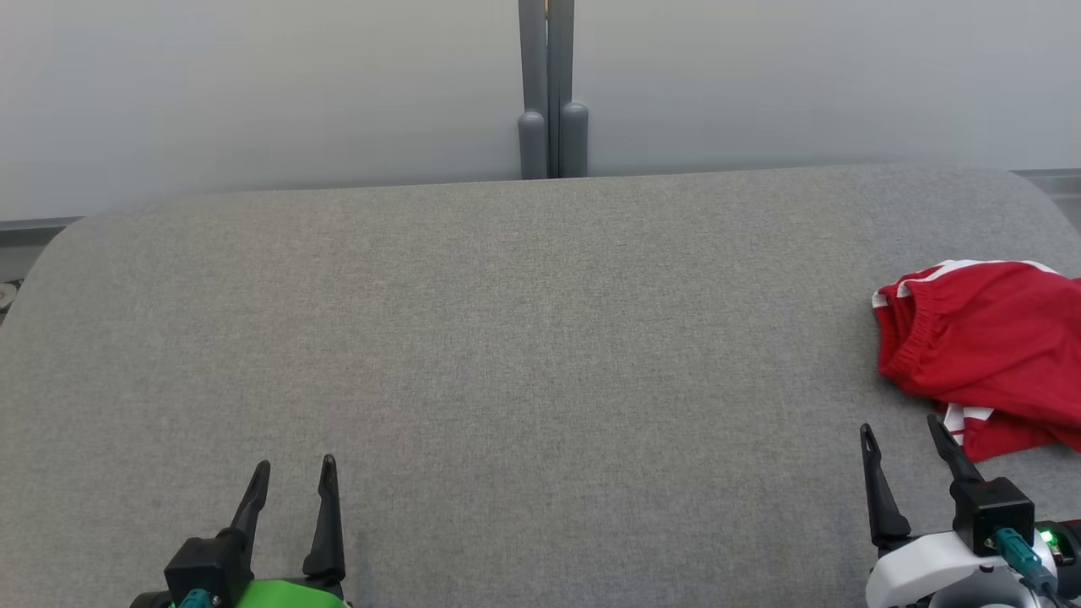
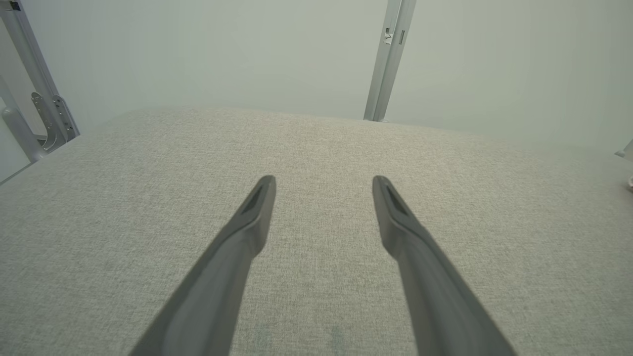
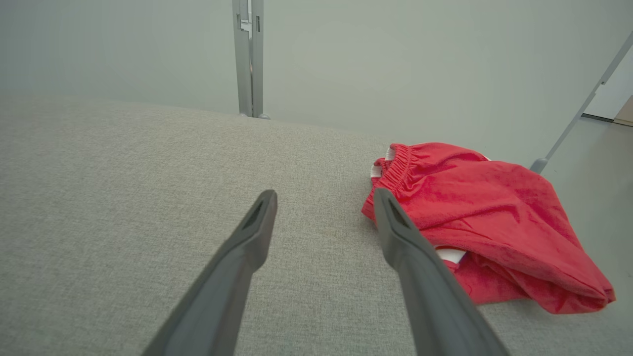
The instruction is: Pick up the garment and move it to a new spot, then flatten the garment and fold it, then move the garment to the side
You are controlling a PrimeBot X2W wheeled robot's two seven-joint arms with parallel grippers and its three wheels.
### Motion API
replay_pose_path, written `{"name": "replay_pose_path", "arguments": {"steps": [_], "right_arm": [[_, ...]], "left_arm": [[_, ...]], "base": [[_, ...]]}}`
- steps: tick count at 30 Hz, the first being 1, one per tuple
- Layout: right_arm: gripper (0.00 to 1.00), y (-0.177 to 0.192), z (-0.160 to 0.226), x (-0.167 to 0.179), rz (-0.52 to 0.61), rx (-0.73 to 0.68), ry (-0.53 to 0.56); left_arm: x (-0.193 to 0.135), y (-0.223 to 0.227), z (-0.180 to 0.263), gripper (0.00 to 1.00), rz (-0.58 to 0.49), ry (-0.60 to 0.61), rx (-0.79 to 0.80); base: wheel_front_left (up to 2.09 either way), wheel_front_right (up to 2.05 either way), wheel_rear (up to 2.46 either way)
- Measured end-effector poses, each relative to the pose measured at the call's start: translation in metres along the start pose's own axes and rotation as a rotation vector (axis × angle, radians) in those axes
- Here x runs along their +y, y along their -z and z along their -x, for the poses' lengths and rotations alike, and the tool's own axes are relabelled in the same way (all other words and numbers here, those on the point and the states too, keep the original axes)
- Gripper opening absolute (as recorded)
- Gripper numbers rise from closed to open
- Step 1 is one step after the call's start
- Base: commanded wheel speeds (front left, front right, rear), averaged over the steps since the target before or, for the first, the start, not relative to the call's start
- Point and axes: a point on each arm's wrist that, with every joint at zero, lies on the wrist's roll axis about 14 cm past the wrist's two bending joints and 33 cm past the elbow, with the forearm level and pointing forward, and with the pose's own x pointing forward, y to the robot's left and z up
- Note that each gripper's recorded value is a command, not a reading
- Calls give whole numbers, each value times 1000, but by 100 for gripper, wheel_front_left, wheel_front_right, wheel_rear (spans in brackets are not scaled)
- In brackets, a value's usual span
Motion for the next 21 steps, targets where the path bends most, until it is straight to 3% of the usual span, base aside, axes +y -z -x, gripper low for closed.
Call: {"name": "replay_pose_path", "arguments": {"steps": [21], "right_arm": [[100,0,-16,16,17,2,-51]], "left_arm": [[12,2,7,100,8,-43,5]], "base": [[0,0,0]]}}
